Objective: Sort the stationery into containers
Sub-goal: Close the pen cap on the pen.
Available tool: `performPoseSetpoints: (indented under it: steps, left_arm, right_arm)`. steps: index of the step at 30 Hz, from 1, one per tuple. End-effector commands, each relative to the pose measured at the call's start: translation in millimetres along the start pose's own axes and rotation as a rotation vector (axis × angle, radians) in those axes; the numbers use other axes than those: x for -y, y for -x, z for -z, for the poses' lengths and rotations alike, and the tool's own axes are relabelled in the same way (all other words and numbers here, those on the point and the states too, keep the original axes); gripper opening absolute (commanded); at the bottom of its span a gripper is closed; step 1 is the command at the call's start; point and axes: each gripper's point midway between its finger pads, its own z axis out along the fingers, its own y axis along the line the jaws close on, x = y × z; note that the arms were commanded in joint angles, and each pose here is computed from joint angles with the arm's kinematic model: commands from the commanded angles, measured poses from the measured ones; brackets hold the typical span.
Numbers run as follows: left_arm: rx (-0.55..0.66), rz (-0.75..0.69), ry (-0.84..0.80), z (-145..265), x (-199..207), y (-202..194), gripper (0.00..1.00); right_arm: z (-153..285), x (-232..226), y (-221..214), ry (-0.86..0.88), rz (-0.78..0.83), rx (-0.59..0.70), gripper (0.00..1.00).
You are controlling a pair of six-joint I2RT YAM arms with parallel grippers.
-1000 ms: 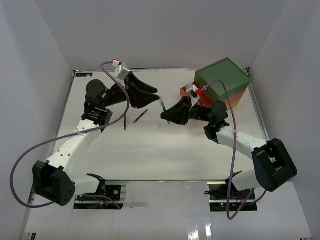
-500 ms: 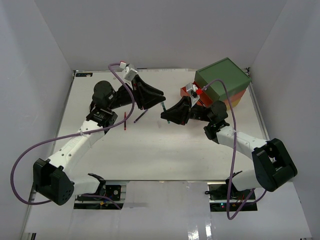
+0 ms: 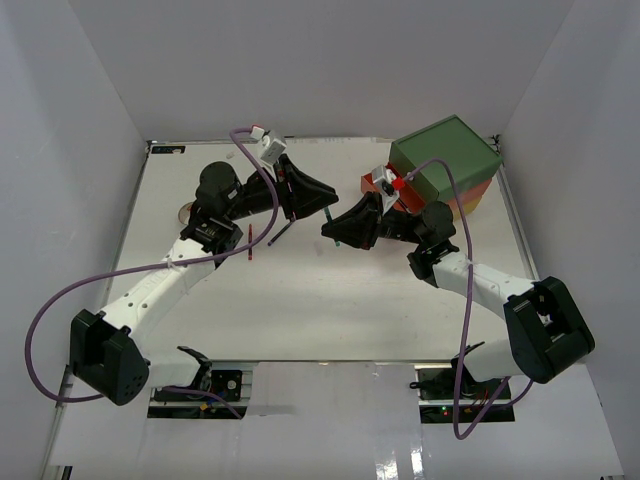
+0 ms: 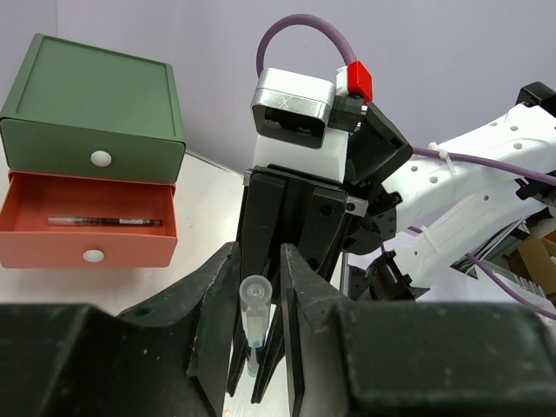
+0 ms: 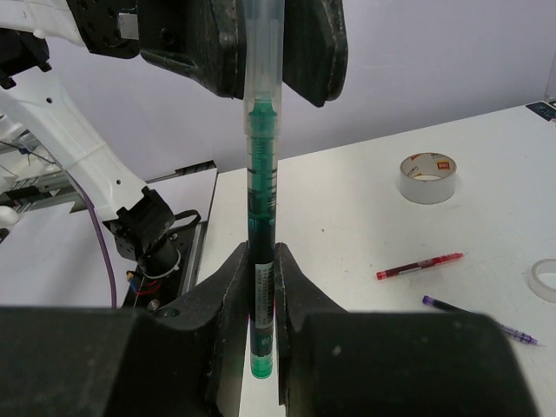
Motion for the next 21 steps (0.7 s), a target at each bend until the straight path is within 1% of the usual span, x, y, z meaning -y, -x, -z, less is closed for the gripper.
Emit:
performPoseSetpoints:
  steps: [1,6,11,14,21]
  left_arm:
    - [0.035,-0.046,-0.011,-2.0,10.3,20.4,0.35]
    - [0.033,-0.040,-0.013,-2.7,11.3,19.0,0.29]
    - [0.023,-0.024,-0.014,-3.8,10.7,13.7,0.18]
    - [0.016,-0.014,-0.020,-4.5,12.1,10.1,0.15]
    - [0.002,-0.001,-0.027,-5.2,16.0,-1.6,0.13]
  right_arm:
    - [-3.7,-5.8,27.8,0.016,0.090,0.050,0.08]
    - [-3.7,-6.6,27.6,0.017,0.090,0.050,0.08]
    - [-3.9,-5.6,28.6,0.015,0.092,0.052,0.08]
    - [-4.8,-5.8,30.1,0.017,0.095,0.055,0.08]
    - [-10.0,-5.5,49.6,0.010,0.111,0.091,0.08]
